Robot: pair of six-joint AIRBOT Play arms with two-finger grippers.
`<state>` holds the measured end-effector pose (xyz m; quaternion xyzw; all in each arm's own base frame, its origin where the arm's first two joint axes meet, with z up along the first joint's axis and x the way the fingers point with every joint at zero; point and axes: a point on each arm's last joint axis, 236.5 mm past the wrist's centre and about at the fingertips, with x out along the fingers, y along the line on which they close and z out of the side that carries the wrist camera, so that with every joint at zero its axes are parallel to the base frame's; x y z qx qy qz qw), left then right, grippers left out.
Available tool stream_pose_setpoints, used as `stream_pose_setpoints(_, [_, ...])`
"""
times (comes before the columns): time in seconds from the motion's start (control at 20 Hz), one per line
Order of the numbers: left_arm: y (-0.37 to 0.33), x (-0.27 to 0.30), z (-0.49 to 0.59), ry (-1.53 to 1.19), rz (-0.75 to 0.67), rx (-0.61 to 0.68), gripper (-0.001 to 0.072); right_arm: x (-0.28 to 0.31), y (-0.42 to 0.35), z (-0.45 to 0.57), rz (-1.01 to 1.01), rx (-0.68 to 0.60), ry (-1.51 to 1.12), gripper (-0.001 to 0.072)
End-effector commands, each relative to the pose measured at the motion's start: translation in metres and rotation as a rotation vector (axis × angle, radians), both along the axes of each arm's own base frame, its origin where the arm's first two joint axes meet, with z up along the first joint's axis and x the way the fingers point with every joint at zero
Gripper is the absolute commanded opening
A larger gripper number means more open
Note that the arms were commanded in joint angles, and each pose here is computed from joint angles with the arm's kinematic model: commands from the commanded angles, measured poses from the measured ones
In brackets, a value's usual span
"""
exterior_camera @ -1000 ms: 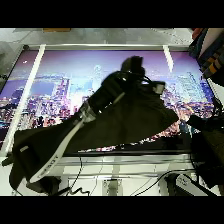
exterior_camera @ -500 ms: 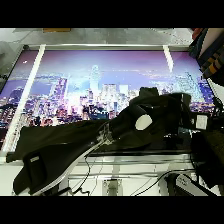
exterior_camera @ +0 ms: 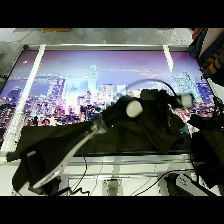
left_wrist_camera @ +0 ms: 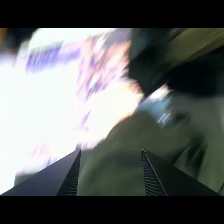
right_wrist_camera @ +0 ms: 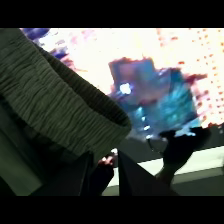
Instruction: Fold the clothes and pants, and hang the long-sleeved shirts on hangers.
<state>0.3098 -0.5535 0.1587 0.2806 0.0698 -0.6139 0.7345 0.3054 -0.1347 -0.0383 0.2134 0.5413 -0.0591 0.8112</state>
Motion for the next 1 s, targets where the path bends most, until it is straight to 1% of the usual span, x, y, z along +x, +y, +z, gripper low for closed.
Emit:
stream_pose_setpoints(0.0, [0.096,0.092,-0.044,0.333,0.4,0.102,0.0437,0.004,-0.005,0.001,-0.01,-0.021,-0.016,0.0217])
stream_pose_setpoints(0.05, [0.131,0.108,-0.061,0.443,0.499,0.148,0.0436,0.005,-0.007,0.001,-0.012,-0.026,-0.02,0.0217])
stream_pose_setpoints(0.15, [0.2,0.123,-0.101,0.703,0.674,0.249,0.0439,0.006,-0.008,0.002,-0.016,-0.033,-0.027,0.0217])
stream_pose_setpoints(0.2, [0.229,0.121,-0.12,0.823,0.722,0.305,0.044,0.007,-0.01,0.002,-0.019,-0.037,-0.032,0.0217])
stream_pose_setpoints(0.25, [0.247,0.114,-0.135,0.947,0.722,0.339,0.044,0.008,-0.01,0.002,-0.021,-0.038,-0.034,0.0217])
stream_pose_setpoints(0.3, [0.253,0.105,-0.144,1.07,0.695,0.342,0.0441,0.008,-0.01,0.002,-0.021,-0.038,-0.035,0.0216])
stream_pose_setpoints(0.35, [0.252,0.101,-0.148,1.174,0.653,0.315,0.0442,0.008,-0.01,0.002,-0.021,-0.038,-0.034,0.0217])
stream_pose_setpoints(0.45, [0.243,0.102,-0.158,1.269,0.565,0.249,0.0449,0.008,-0.01,0.002,-0.021,-0.039,-0.035,0.0217])
stream_pose_setpoints(0.7, [0.218,0.09,-0.204,1.193,0.408,0.321,0.0447,0.01,-0.013,0.003,-0.027,-0.05,-0.044,0.0217])
stream_pose_setpoints(0.8, [0.207,0.088,-0.21,1.149,0.371,0.324,0.0438,0.011,-0.015,0.003,-0.03,-0.056,-0.049,0.0216])
stream_pose_setpoints(0.95, [0.195,0.076,-0.211,1.058,0.262,0.352,0.0438,0.012,-0.015,0.004,-0.031,-0.058,-0.05,0.0216])
